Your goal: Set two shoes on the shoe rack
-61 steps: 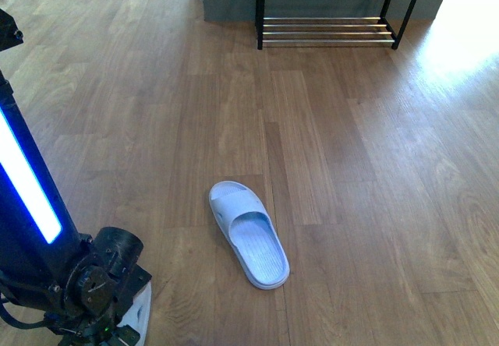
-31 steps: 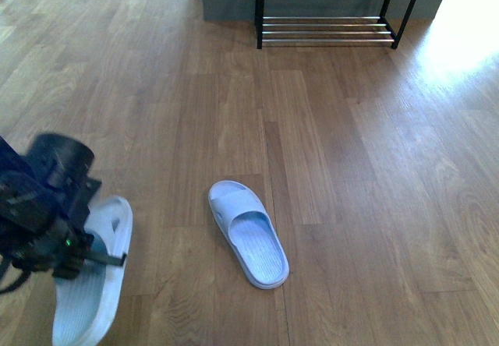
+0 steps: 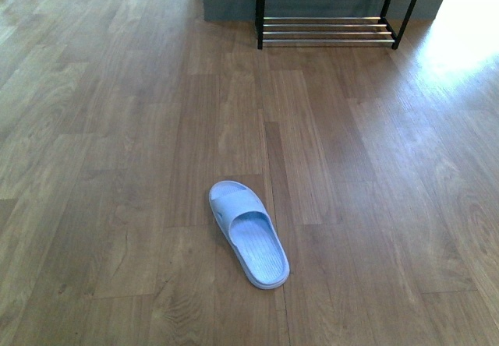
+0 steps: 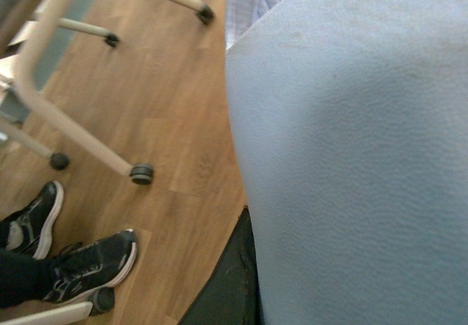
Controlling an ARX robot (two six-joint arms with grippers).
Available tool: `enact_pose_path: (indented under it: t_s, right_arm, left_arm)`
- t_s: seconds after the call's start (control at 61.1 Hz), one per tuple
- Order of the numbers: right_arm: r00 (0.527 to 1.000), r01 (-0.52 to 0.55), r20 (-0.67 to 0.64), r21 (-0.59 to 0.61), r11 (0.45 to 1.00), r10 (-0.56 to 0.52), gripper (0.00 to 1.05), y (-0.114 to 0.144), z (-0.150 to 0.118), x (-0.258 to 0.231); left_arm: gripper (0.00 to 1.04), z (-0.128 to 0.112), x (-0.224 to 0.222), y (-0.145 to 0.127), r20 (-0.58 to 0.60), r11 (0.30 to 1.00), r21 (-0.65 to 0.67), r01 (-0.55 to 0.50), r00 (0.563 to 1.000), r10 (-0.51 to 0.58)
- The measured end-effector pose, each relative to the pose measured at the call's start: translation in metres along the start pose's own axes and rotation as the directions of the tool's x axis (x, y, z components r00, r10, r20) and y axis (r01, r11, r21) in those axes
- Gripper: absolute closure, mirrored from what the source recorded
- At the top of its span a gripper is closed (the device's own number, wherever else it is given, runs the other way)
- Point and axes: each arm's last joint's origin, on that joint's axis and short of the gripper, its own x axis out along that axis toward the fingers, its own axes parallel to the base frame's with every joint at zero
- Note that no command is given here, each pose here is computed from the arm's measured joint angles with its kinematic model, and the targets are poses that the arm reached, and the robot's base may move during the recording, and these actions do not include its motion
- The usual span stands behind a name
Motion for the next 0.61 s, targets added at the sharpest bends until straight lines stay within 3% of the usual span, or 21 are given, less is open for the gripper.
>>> enact_pose_path:
  t_s: [0.229, 0.311, 0.491, 0.606]
  right_arm:
    - [1.000, 0.000, 0.000, 0.000, 1.000, 0.000, 0.09, 0.000, 0.000, 0.000]
    - [1.000, 0.000, 0.000, 0.000, 1.000, 0.000, 0.09, 0.000, 0.000, 0.000]
    - [1.000, 0.000, 0.000, 0.000, 1.000, 0.000, 0.09, 0.000, 0.000, 0.000]
    - [1.000, 0.000, 0.000, 0.000, 1.000, 0.000, 0.09, 0.000, 0.000, 0.000]
  left_arm:
    - [1.03, -0.038, -0.041, 0.013, 0.086, 0.993, -0.114, -0.018, 0.996, 0.028]
    - [1.03, -0.038, -0.052, 0.011, 0.080, 0.994, -0.112, 0.017, 0.997, -0.008]
    - [1.03, -0.021, -0.063, 0.016, 0.221, 0.985, -0.165, 0.042, 0.975, -0.004]
    - [1.03, -0.022, -0.051, 0.018, 0.207, 0.985, -0.171, 0.025, 0.978, 0.011]
